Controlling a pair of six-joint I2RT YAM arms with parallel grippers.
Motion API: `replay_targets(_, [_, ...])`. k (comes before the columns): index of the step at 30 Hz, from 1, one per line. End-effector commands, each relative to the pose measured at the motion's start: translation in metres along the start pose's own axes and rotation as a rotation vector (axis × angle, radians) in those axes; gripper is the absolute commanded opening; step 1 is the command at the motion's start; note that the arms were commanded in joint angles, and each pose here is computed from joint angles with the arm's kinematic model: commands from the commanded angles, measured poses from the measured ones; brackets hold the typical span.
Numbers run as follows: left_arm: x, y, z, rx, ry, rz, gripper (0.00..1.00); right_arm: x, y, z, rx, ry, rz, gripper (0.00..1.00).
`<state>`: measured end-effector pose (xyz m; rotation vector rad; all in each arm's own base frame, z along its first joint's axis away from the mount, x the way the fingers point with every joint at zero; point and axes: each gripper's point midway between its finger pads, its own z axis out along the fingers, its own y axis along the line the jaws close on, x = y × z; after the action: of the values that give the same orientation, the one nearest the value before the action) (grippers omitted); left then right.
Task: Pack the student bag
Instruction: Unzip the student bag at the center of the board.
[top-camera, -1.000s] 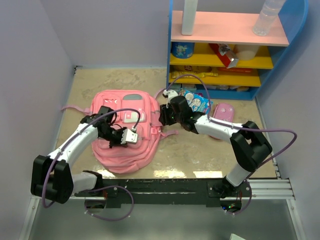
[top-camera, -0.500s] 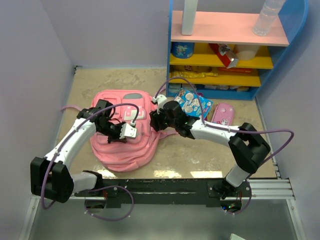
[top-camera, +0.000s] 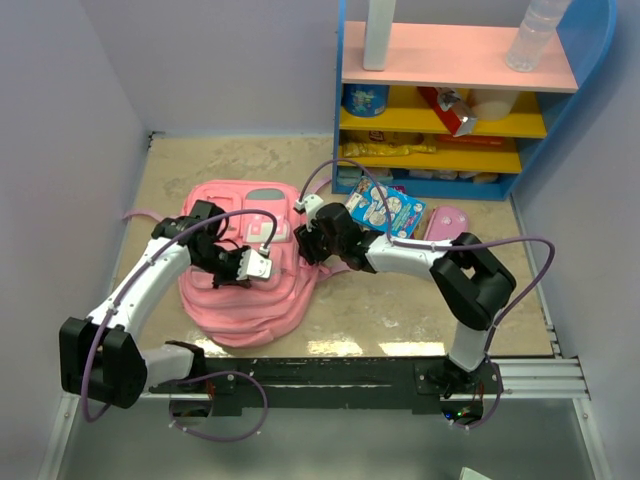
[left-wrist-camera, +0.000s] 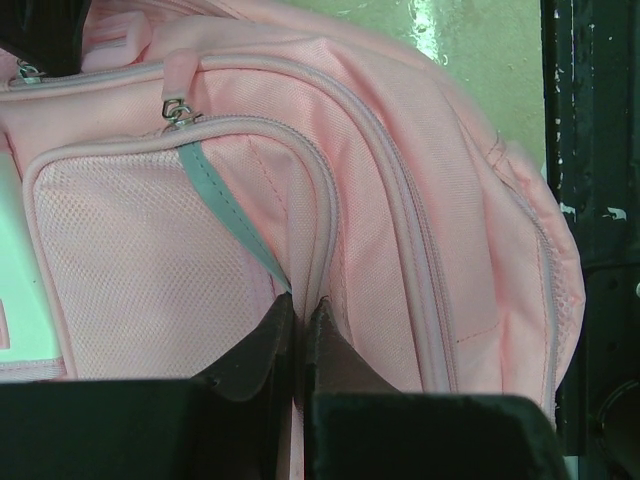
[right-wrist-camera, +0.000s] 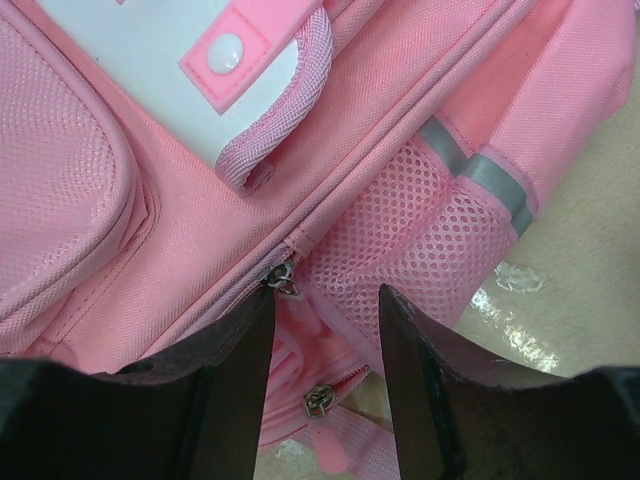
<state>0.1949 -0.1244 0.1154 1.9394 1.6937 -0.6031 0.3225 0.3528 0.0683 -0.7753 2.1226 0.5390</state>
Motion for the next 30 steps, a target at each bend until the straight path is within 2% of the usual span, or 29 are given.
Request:
replay_targets(1, [-0.02,0.005,-0.014,-0.04,-0.062,0.062,0.0,-0.021,0.003,0.005,-0.013,-0.049,-0.013,0.49])
replay_targets(10, [-0.025,0.013,-0.018,-0.066,-0.073,0.078,0.0,-0.02,0.027,0.003,-0.154,-0.066,-0.035,0.4])
replay_targets(18, [-0.029,0.019,-0.018,-0.071,-0.089,0.076,0.0,-0.016,0.039,0.007,-0.204,-0.071,-0.039,0.42])
replay_targets(21, [-0.03,0.02,-0.02,-0.076,-0.089,0.08,0.0,-0.01,0.038,0.012,-0.198,-0.051,-0.024,0.36])
replay_targets(22, [-0.031,0.021,-0.02,-0.081,-0.089,0.079,0.0,-0.009,0.037,0.011,-0.19,-0.052,-0.023,0.28])
replay_targets(27, [-0.032,0.025,-0.022,-0.104,-0.091,0.079,0.0,-0.014,0.031,-0.001,-0.153,-0.063,-0.026,0.07])
replay_targets(28, [-0.033,0.026,-0.022,-0.108,-0.094,0.074,0.0,-0.016,0.03,-0.003,-0.149,-0.068,-0.026,0.0])
replay_targets(30, [-0.032,0.029,-0.021,-0.117,-0.094,0.071,0.0,-0.029,0.029,-0.012,-0.14,-0.093,-0.023,0.0])
